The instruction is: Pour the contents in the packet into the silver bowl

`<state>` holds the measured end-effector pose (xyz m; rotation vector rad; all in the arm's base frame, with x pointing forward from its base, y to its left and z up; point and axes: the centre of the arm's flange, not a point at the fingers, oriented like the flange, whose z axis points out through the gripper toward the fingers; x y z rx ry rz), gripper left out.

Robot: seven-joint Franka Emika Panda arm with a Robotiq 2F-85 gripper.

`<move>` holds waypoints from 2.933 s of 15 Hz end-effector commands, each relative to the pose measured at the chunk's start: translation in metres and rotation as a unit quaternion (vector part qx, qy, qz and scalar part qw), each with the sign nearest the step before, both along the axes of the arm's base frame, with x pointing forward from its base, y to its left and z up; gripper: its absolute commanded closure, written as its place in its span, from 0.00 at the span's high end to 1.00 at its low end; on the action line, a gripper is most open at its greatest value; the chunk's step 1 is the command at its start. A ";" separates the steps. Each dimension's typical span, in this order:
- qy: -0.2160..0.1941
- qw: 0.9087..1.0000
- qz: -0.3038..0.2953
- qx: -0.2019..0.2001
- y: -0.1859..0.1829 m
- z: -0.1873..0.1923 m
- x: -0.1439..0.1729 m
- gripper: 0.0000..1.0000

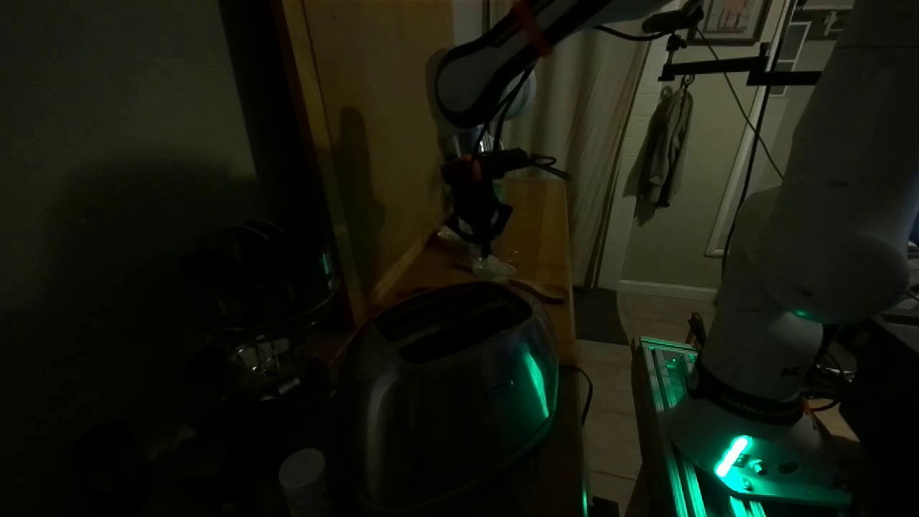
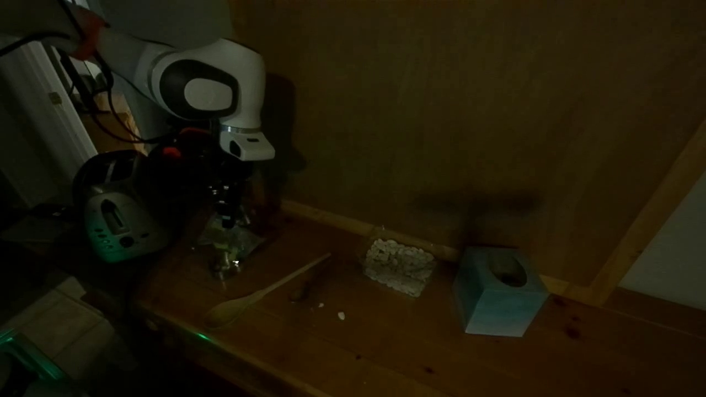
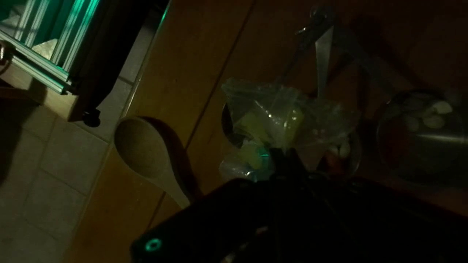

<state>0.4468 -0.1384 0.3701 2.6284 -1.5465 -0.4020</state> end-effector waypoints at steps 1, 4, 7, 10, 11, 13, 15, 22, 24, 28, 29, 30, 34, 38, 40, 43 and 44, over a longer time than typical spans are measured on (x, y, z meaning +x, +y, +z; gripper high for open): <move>0.002 0.999 -0.015 0.031 0.010 0.000 -0.017 0.01; 0.004 0.999 -0.025 0.040 0.010 -0.001 -0.021 0.01; -0.018 0.998 -0.027 0.050 0.008 -0.004 -0.020 0.01; -0.033 0.997 -0.026 0.063 0.004 -0.007 -0.016 0.01; -0.043 0.997 -0.031 0.051 0.002 -0.009 -0.014 0.01; -0.043 0.997 -0.029 0.049 -0.002 -0.012 -0.015 0.01; -0.048 0.997 -0.027 0.051 -0.003 -0.015 -0.018 0.01; -0.051 0.995 -0.006 0.089 -0.016 -0.020 -0.032 0.01; -0.061 0.993 -0.002 0.100 -0.019 -0.023 -0.035 0.01; -0.093 0.989 -0.005 0.115 -0.022 -0.023 -0.040 0.01; -0.102 0.988 -0.005 0.114 -0.023 -0.024 -0.042 0.01; -0.113 0.988 -0.012 0.100 -0.026 -0.024 -0.042 0.01; -0.133 0.987 -0.005 0.091 -0.033 -0.022 -0.049 0.01; -0.105 0.987 0.020 0.122 -0.034 -0.021 -0.056 0.01; -0.092 0.985 0.031 0.143 -0.037 -0.018 -0.059 0.01; -0.089 0.983 0.032 0.155 -0.041 -0.014 -0.062 0.01; -0.095 0.983 0.031 0.156 -0.041 -0.012 -0.063 0.01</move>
